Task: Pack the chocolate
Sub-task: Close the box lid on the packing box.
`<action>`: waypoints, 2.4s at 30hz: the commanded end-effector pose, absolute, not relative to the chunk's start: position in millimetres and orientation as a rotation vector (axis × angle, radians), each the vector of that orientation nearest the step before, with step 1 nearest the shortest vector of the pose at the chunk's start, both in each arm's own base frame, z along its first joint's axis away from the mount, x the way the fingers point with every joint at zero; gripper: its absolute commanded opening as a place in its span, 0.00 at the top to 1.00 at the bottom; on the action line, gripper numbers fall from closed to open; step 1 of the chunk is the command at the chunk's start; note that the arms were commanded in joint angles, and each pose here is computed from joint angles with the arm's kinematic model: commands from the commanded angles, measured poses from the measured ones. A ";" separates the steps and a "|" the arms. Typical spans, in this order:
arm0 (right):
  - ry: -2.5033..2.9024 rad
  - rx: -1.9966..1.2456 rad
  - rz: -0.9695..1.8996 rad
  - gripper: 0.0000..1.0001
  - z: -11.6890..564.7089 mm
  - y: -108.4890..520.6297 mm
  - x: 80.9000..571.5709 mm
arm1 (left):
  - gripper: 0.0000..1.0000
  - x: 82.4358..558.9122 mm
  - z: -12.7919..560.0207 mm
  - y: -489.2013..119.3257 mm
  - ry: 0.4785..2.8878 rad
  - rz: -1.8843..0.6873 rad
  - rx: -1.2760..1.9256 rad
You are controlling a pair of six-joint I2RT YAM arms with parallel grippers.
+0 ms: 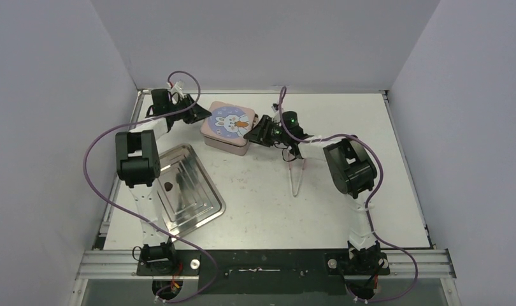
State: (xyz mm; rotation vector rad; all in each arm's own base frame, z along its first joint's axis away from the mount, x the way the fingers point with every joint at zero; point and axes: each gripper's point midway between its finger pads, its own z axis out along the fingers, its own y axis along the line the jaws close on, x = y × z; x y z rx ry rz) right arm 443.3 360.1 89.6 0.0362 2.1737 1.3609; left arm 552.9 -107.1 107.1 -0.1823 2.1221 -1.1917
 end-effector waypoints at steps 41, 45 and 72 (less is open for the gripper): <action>2.145 0.185 1.052 0.55 119.1 345.7 521.5 | 0.57 588.5 113.1 -112.9 2.118 -0.648 0.243; 2.142 0.196 1.040 0.55 119.3 344.3 524.3 | 0.69 585.6 107.6 -121.4 2.134 -0.613 0.304; 2.164 0.186 0.979 0.55 109.6 346.6 535.5 | 0.63 585.0 81.2 -104.2 2.247 -0.535 0.240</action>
